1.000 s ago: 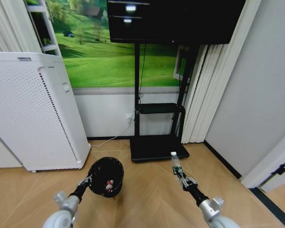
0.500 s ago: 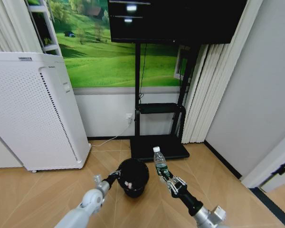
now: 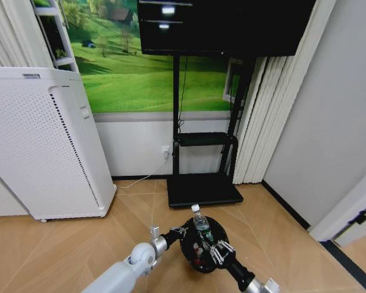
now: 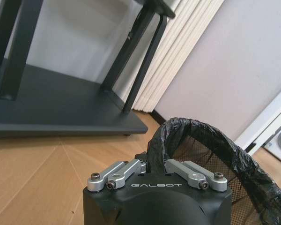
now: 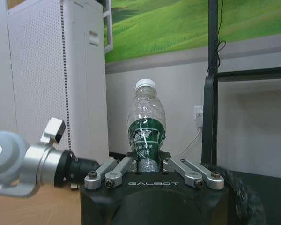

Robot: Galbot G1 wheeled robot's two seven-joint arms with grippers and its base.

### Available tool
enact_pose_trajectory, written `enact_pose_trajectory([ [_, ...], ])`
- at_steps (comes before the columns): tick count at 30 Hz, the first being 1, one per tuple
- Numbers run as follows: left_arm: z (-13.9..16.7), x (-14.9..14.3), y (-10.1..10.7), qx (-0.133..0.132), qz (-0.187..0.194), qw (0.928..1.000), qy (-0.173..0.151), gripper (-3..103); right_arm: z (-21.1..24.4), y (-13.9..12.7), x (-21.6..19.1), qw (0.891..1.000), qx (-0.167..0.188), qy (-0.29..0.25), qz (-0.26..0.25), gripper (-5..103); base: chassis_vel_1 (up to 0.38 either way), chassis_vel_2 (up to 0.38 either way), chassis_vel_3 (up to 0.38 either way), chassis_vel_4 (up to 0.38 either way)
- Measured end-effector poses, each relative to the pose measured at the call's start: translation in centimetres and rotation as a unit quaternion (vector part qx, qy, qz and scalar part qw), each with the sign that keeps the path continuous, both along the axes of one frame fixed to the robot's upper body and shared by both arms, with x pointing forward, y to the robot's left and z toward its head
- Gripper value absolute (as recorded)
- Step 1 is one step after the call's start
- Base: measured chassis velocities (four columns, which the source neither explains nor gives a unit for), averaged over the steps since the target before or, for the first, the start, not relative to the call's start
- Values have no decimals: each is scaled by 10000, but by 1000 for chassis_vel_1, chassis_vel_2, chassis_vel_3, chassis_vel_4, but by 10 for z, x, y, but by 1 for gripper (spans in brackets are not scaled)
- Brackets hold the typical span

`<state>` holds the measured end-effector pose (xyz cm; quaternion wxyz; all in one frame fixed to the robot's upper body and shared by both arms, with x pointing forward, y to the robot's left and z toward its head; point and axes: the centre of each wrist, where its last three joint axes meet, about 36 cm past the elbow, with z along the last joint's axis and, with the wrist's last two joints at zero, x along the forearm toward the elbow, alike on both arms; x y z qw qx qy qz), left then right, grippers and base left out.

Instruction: Pick up the trash bin and place the garbage on the floor into it.

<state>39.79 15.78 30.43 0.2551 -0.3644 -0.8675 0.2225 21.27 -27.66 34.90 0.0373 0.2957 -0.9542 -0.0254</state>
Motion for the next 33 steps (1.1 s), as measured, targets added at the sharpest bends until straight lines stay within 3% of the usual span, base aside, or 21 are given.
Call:
enact_pose_trajectory([
  [6, 9, -1, 11, -103, 158, 9998, -58, 7, -6, 2, 0, 10000, -24, 57, 8, 27, 0, 0, 0, 0],
  [8, 17, -3, 23, -127, 322, 9994, -84, 7, -1, 6, 2, 10000, 34, -15, -23, 42, 0, 0, 0, 0],
  [15, 27, -15, 44, -145, 627, 9979, -99, 7, 11, 11, 5, 9998, 138, -156, -69, 64, 0, 0, 0, 0],
  [17, 28, -26, 49, -195, 763, 9969, -50, 7, 14, 13, 4, 9996, 206, -169, -100, 76, 0, 0, 0, 0],
  [20, 27, -35, 54, -175, 848, 9962, -18, 7, 15, 14, 3, 9995, 223, -181, -119, 80, 0, 0, 0, 0],
  [22, 33, -47, 64, -77, 1126, 9936, -16, 7, 19, 12, 5, 9988, 262, -228, -339, 96, 0, 0, 0, 0],
  [24, 36, -52, 69, -38, 1291, 9916, -7, 7, 20, 11, 6, 9982, 252, -240, -491, 96, 0, 0, 0, 0],
  [25, 43, -60, 80, 51, 1620, 9868, -13, 7, 23, 7, 9, 9962, 153, -208, -830, 100, 0, 0, 0, 0],
  [26, 43, -60, 80, 51, 1620, 9868, -13, 7, 23, 7, 9, 9962, 153, -208, -830, 100, 0, 0, 0, 0],
  [28, 58, -76, 103, 275, 2258, 9738, -40, 7, 26, 0, 14, 9902, 18, -222, -1377, 100, 0, 0, 0, 0],
  [29, 58, -76, 103, 275, 2258, 9738, -40, 7, 26, 0, 14, 9902, 18, -222, -1377, 100, 0, 0, 0, 0],
  [30, 67, -83, 115, 393, 2571, 9656, -75, 7, 28, -3, 16, 9868, -15, -208, -1606, 100, 0, 0, 0, 0],
  [31, 67, -83, 115, 393, 2571, 9656, -75, 7, 28, -3, 16, 9868, -15, -208, -1606, 100, 0, 0, 0, 0],
  [32, 76, -92, 125, 512, 2879, 9562, -98, 7, 29, -6, 17, 9837, -9, -187, -1787, 100, 0, 0, 0, 0],
  [33, 87, -109, 146, 808, 3358, 9384, -96, 7, 31, -9, 19, 9789, 3, -129, -2038, 100, 0, 0, 0, 0],
])
